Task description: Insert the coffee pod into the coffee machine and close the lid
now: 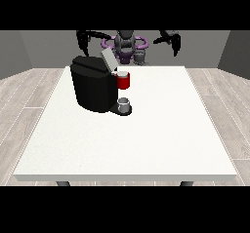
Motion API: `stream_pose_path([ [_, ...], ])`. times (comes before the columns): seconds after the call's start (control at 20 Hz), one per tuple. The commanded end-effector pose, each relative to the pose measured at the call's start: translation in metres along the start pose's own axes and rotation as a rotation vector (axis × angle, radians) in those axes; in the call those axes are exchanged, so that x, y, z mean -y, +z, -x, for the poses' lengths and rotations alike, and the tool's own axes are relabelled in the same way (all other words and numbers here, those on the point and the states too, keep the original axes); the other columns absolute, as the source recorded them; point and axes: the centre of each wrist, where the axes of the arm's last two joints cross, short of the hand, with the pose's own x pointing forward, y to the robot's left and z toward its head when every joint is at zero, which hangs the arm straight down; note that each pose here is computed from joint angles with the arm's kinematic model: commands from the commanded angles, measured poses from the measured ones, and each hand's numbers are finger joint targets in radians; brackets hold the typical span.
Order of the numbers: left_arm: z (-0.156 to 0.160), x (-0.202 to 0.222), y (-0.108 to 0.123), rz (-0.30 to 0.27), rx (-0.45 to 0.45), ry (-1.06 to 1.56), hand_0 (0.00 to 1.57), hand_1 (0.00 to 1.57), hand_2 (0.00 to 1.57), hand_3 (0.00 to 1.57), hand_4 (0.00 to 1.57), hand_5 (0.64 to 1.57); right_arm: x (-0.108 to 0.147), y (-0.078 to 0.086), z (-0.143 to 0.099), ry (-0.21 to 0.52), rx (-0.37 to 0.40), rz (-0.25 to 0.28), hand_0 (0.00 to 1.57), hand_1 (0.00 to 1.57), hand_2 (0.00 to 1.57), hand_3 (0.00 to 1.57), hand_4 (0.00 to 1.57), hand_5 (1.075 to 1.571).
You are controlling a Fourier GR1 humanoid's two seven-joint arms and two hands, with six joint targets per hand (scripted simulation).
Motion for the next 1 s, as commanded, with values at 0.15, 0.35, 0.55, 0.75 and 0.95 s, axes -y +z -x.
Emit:
stream_pose_path([
  [0.15,-0.018,-0.021,0.020,-0.042,0.076,-0.038,0.00,0.00,0.00,0.00,0.30,1.571,-0.039,-0.016,-0.022,0.010,0.053,-0.050,0.00,0.00,0.00,0.00,0.00,1.571],
  [0.35,-0.036,-0.014,0.018,-0.030,0.128,-0.020,0.00,0.00,0.00,0.00,0.37,1.571,-0.043,-0.024,-0.027,0.029,0.095,-0.082,0.00,0.00,0.00,0.00,0.00,1.571],
  [0.55,-0.030,-0.018,0.035,-0.105,0.127,-0.037,0.00,0.00,0.00,0.00,0.38,1.571,-0.059,-0.020,-0.016,0.053,0.097,-0.124,0.00,0.00,0.00,0.00,0.00,1.571],
  [0.75,-0.047,-0.021,0.037,-0.115,0.119,-0.047,0.00,0.00,0.00,0.00,0.38,1.571,-0.060,-0.031,-0.036,0.053,0.085,-0.156,0.00,0.00,0.00,0.00,0.07,1.571],
  [0.95,-0.034,-0.038,0.045,-0.159,0.103,-0.057,0.00,0.00,0.00,0.00,0.32,1.571,-0.084,-0.029,-0.046,0.080,0.106,-0.209,0.00,0.00,0.00,0.00,0.13,1.571],
])
